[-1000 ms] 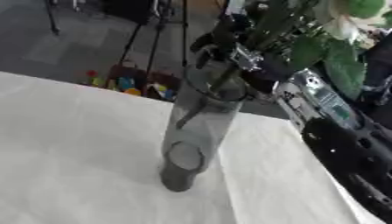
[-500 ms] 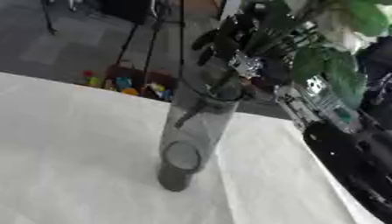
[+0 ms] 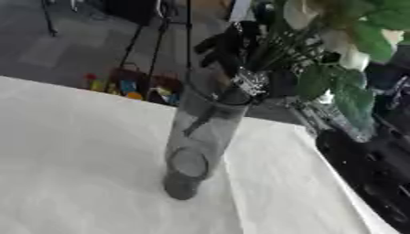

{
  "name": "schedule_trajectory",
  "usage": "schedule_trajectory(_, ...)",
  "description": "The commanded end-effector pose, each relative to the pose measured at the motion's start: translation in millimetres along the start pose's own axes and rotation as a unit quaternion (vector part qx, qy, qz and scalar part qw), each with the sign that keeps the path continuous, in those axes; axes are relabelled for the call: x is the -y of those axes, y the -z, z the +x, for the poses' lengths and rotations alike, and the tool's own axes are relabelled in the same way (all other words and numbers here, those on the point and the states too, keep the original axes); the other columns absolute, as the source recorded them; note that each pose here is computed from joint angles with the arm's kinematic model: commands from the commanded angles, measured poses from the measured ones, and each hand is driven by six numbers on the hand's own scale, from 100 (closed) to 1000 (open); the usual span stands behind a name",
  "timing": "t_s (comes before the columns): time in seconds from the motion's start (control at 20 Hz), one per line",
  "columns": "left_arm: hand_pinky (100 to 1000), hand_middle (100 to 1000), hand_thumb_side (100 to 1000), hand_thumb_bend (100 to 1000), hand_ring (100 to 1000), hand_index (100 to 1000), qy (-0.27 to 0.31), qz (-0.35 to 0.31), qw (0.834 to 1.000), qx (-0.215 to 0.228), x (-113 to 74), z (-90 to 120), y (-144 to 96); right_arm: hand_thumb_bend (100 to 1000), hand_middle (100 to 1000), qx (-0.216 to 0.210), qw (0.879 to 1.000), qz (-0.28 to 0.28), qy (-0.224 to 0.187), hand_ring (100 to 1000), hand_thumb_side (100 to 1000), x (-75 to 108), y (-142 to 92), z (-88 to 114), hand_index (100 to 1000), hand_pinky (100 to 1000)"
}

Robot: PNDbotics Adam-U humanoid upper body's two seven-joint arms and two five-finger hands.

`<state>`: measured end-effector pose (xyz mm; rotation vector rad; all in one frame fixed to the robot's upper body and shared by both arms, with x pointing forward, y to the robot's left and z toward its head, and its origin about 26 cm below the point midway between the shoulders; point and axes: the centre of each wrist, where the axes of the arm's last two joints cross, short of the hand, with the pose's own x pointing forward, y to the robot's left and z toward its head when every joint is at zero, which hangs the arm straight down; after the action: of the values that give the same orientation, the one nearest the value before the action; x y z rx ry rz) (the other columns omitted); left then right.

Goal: Arrange flowers into the vase.

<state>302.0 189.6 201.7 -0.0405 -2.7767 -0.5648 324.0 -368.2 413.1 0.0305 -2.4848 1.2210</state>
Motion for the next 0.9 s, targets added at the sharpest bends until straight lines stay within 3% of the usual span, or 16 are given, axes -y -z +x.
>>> schedule_trajectory(0.05, 686, 969, 1000, 100, 1000, 971, 0.002, 0.003, 1.000, 0.006, -2.4, 3, 3, 100, 468, 0.001, 0.998, 0.039, -0.049, 832, 173, 10.4, 2, 14, 662, 799)
schedule_trajectory(0.55, 685, 970, 1000, 100, 1000, 972, -0.001, 0.004, 1.000, 0.001, -1.5, 3, 2, 100, 499, -0.033, 0.993, 0.093, -0.068, 861, 177, 18.1, -4, 4, 686, 823)
schedule_trajectory(0.9, 686, 971, 1000, 100, 1000, 972, -0.001, 0.003, 1.000, -0.001, -1.2, 3, 1, 100, 498, -0.053, 0.993, 0.088, -0.053, 866, 193, 23.8, -12, -2, 688, 829)
